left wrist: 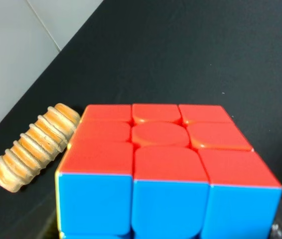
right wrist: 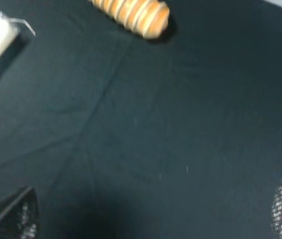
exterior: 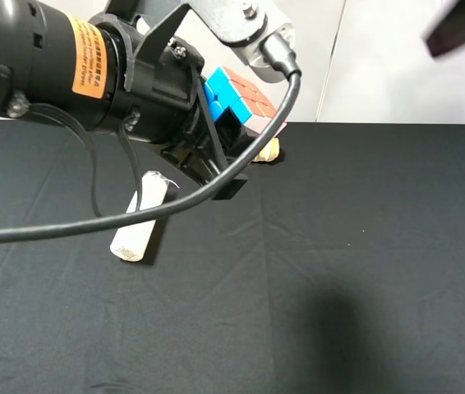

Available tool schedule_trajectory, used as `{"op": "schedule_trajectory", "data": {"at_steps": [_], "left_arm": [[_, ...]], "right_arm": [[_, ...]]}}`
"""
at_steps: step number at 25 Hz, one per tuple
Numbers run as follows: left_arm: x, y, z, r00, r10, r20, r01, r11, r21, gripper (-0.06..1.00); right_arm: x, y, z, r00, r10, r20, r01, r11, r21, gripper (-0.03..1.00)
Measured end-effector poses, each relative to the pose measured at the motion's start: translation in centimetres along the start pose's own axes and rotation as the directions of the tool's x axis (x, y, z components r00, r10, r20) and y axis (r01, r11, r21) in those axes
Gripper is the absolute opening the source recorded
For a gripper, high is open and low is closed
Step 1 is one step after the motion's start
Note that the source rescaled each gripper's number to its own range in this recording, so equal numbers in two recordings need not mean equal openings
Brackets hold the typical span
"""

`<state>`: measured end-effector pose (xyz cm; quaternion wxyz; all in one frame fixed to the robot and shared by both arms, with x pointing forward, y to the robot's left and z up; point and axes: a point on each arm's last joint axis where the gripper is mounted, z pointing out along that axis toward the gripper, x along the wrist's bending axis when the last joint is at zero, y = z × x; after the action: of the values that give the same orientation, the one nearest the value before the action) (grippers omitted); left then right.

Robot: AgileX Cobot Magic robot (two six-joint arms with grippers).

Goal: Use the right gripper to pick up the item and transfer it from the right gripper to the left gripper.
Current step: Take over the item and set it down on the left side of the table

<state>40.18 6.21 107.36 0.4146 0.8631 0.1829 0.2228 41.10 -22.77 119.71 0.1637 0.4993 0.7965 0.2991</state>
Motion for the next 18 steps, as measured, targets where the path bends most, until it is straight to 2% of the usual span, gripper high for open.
{"op": "schedule_trajectory", "data": {"at_steps": [9, 14, 18], "left_arm": [[0.0, 0.0, 0.0, 1.0, 0.0, 0.0, 0.0, 1.0, -0.001, 0.0], [0.0, 0.0, 0.0, 1.0, 0.0, 0.0, 0.0, 1.0, -0.001, 0.0], [0.0, 0.0, 0.0, 1.0, 0.0, 0.0, 0.0, 1.0, -0.001, 0.0]], "right_arm": [[1.2, -11.8, -3.8, 1.0, -0.014, 0.018, 0.016, 0.995, -0.102, 1.0], [1.5, -18.0, -4.1, 0.998, -0.007, 0.055, 0.018, 0.982, -0.189, 1.0], [1.6, -21.6, -3.7, 0.998, 0.021, 0.067, -0.003, 0.966, -0.258, 1.0]]}}
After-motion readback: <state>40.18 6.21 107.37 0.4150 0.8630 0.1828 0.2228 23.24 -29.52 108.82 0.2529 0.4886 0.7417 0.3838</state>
